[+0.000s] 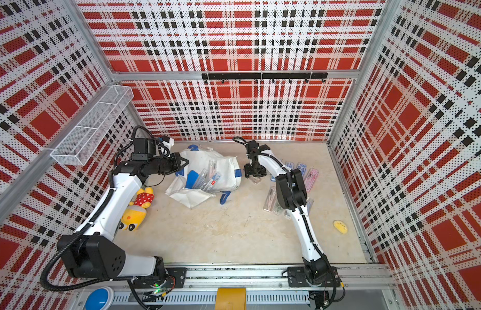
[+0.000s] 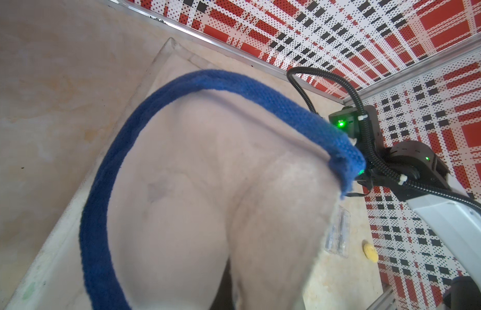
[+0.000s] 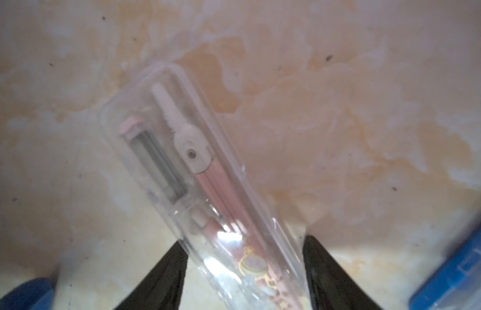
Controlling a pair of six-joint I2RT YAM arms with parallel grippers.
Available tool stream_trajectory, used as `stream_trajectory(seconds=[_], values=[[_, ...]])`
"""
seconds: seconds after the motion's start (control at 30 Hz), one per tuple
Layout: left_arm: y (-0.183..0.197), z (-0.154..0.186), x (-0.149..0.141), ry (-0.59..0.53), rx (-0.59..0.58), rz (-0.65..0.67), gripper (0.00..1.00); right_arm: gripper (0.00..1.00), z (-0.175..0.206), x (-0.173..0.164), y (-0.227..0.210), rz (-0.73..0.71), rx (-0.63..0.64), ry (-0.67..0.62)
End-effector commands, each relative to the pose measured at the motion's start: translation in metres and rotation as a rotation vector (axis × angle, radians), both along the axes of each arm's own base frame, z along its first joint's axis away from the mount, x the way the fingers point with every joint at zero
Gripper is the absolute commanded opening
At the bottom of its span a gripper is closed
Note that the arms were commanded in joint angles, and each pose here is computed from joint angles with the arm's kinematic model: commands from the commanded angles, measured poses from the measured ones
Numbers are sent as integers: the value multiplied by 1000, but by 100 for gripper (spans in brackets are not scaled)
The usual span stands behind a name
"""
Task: Take out the compass set from the canvas bag
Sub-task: Adjust the compass set at the center of the board.
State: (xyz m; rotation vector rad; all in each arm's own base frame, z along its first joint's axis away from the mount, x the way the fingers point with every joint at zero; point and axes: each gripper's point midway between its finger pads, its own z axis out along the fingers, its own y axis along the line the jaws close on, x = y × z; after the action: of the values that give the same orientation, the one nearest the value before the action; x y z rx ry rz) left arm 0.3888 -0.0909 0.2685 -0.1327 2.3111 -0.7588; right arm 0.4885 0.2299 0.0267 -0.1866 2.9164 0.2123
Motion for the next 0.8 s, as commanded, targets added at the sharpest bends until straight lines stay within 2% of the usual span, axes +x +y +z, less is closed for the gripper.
stream_trajectory(seconds=[0.0, 0.17, 0.4, 0.5, 0.6, 0.67, 0.77], values=[[4, 24, 1, -63, -1, 14, 0, 62, 1, 6, -15, -124, 63, 6], [3, 24, 2, -63, -6, 14, 0, 54, 2, 13, -30, -263, 110, 12], [0, 24, 0, -61, -10, 9, 0, 48, -2, 22, -50, -491, 166, 25], [-4, 23, -2, -62, -11, 1, 0, 48, -3, 26, -53, -544, 190, 29], [-8, 23, -3, -60, -14, -15, 0, 56, 2, 29, -49, -544, 212, 19], [-12, 23, -4, -62, -15, -31, 0, 64, 8, 30, -48, -538, 226, 12], [-23, 24, -4, -66, -5, -67, 0, 73, 28, 31, -48, -534, 254, -29]])
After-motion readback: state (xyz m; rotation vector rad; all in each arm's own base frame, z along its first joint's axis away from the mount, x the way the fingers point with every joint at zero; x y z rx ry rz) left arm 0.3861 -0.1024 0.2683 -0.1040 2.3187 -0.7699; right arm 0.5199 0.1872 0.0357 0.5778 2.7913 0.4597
